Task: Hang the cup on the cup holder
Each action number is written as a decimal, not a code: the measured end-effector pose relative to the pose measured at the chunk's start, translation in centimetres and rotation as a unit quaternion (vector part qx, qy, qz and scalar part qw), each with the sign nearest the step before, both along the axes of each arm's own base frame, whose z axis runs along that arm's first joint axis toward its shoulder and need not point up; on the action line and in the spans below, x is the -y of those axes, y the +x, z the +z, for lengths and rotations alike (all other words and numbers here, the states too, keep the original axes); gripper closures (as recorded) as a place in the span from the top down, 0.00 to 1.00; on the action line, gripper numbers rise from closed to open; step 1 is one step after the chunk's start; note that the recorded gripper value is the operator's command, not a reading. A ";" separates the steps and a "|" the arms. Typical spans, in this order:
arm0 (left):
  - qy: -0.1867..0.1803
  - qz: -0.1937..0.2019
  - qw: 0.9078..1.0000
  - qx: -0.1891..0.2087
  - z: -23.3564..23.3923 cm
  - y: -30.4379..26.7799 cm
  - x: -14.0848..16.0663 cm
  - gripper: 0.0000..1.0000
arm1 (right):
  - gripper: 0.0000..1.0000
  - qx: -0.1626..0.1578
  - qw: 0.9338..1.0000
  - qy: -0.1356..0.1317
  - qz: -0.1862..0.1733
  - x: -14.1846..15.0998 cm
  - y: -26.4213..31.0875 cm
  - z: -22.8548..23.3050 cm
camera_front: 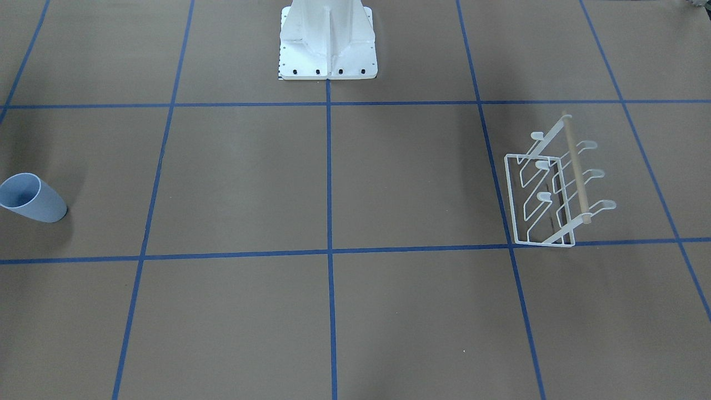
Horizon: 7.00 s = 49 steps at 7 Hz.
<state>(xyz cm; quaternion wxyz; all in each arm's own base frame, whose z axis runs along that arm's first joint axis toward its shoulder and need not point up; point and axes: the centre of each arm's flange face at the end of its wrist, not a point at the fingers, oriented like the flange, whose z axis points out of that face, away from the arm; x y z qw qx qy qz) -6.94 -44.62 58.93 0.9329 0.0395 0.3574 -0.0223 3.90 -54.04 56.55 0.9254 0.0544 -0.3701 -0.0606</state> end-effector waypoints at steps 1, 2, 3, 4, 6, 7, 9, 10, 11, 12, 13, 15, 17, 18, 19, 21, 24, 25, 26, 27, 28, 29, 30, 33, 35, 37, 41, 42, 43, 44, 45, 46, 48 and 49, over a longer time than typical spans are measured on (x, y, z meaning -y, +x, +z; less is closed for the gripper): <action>0.010 0.001 1.000 -0.002 -1.0 0.1 -0.2 0.99 | 1.00 0.003 1.000 0.010 -0.001 -0.1 -0.1 -1.0; 0.017 0.002 1.000 -0.003 -1.6 0.2 -0.3 0.99 | 1.00 0.008 1.000 0.016 -0.005 -0.1 -0.4 -1.3; 0.023 0.002 1.000 -0.003 -2.0 0.3 -0.3 0.99 | 1.00 0.018 0.999 0.032 -0.014 0.0 -1.3 -1.5; 0.029 0.003 1.000 -0.003 -2.5 0.4 0.0 0.99 | 1.00 0.029 0.998 0.050 -0.026 0.1 -2.7 -1.7; 0.048 0.004 0.999 -0.001 -4.2 0.4 1.1 0.99 | 1.00 0.051 0.996 0.055 -0.042 0.4 -5.8 -2.6; 0.055 0.005 0.998 -0.002 -4.9 0.5 1.4 0.99 | 1.00 0.065 0.995 0.053 -0.053 0.6 -7.6 -3.3; 0.065 0.005 0.998 -0.003 -5.8 0.5 1.3 0.99 | 1.00 0.077 0.992 0.064 -0.077 0.5 -10.6 -3.9; 0.067 0.006 0.998 -0.003 -6.0 0.5 1.3 0.99 | 1.00 0.077 0.991 0.063 -0.088 0.0 -11.9 -3.4; 0.068 0.006 0.998 -0.003 -6.1 0.5 1.3 0.99 | 1.00 0.076 0.991 0.059 -0.095 -0.6 -12.6 -2.4; 0.068 0.006 0.998 -0.003 -6.1 0.5 1.3 0.99 | 1.00 0.073 0.991 0.050 -0.099 -1.1 -13.1 -1.2; 0.069 0.006 0.998 -0.003 -6.1 0.5 1.3 0.99 | 1.00 0.069 0.991 0.039 -0.105 -1.3 -13.7 0.1; 0.070 0.006 0.998 -0.003 -6.2 0.5 1.4 0.99 | 1.00 0.060 0.991 0.020 -0.116 -1.4 -15.0 2.3; 0.071 0.006 0.997 -0.003 -6.2 0.5 1.4 0.99 | 0.92 0.056 0.991 0.006 -0.125 -1.6 -15.9 3.8; 0.070 0.006 0.998 -0.003 -6.2 0.5 1.4 0.99 | 0.64 0.055 0.990 0.002 -0.129 -1.8 -16.4 4.2; 0.070 0.006 0.998 -0.003 -6.2 0.5 1.4 0.99 | 0.18 0.052 0.990 -0.002 -0.133 -1.9 -16.9 4.6; 0.070 0.006 0.998 -0.003 -6.2 0.6 1.4 0.99 | 0.00 0.038 0.990 -0.002 -0.139 -1.9 -17.5 5.3; 0.071 0.006 0.997 -0.003 -6.3 0.6 1.5 0.99 | 0.00 0.032 0.989 0.010 -0.142 -1.7 -17.9 4.6; 0.072 0.006 0.997 -0.003 -6.4 0.6 1.5 0.99 | 0.00 0.044 0.989 0.020 -0.142 -1.7 -18.0 3.5; 0.074 0.005 0.997 -0.004 -6.7 0.6 1.8 0.99 | 0.00 0.071 0.986 0.029 -0.147 -1.9 -18.3 1.9; 0.076 0.002 0.997 -0.008 -7.3 0.6 2.2 0.99 | 0.00 0.100 0.983 0.042 -0.150 -2.3 -18.4 -0.5; 0.074 -0.005 0.997 -0.025 -8.5 1.1 3.0 0.99 | 0.00 0.120 0.981 0.052 -0.141 -2.6 -18.4 -3.7; 0.070 -0.015 0.996 -0.052 -10.4 2.4 4.0 0.99 | 0.00 0.142 0.983 0.052 -0.108 -2.9 -18.4 -7.7; 0.070 -0.025 0.994 -0.079 -12.5 4.6 4.9 0.98 | 0.00 0.171 0.982 0.052 -0.063 -3.2 -18.8 -11.3; 0.078 -0.083 0.977 -0.178 -18.5 12.2 5.6 0.97 | 0.00 0.285 0.958 0.021 0.033 -4.7 -20.6 -18.9; 0.060 -0.115 0.956 -0.263 -23.9 17.5 5.1 0.97 | 0.00 0.356 0.933 -0.003 0.057 -6.8 -21.1 -21.5; 0.041 -0.134 0.920 -0.367 -29.2 23.4 3.0 0.97 | 0.00 0.415 0.909 -0.001 0.042 -9.3 -21.9 -23.2; -0.049 -0.114 0.849 -0.513 -42.7 35.7 -1.2 0.97 | 0.00 0.494 0.865 0.079 -0.032 -11.9 -23.8 -27.7; -0.053 -0.119 0.833 -0.538 -45.1 39.0 -3.1 0.97 | 0.00 0.519 0.849 0.090 -0.034 -12.5 -24.5 -29.2; -0.058 -0.127 0.814 -0.564 -47.4 42.1 -5.5 0.97 | 0.00 0.552 0.828 0.098 -0.029 -13.6 -25.6 -30.6; -0.069 -0.134 0.793 -0.590 -49.4 44.0 -8.3 0.97 | 0.00 0.588 0.802 0.102 -0.021 -15.0 -27.5 -31.6; -0.085 -0.139 0.772 -0.615 -51.0 44.4 -10.2 0.97 | 0.00 0.619 0.778 0.102 -0.014 -16.3 -29.2 -32.2; -0.101 -0.139 0.754 -0.634 -51.9 44.2 -11.2 0.97 | 0.00 0.640 0.762 0.104 -0.013 -17.2 -29.9 -32.1; -0.116 -0.135 0.738 -0.651 -52.4 43.8 -11.8 0.97 | 0.00 0.658 0.745 0.110 -0.018 -18.0 -29.9 -30.9; -0.117 -0.135 0.737 -0.652 -52.5 43.7 -11.9 0.97 | 0.00 0.661 0.742 0.111 -0.020 -18.3 -29.8 -30.6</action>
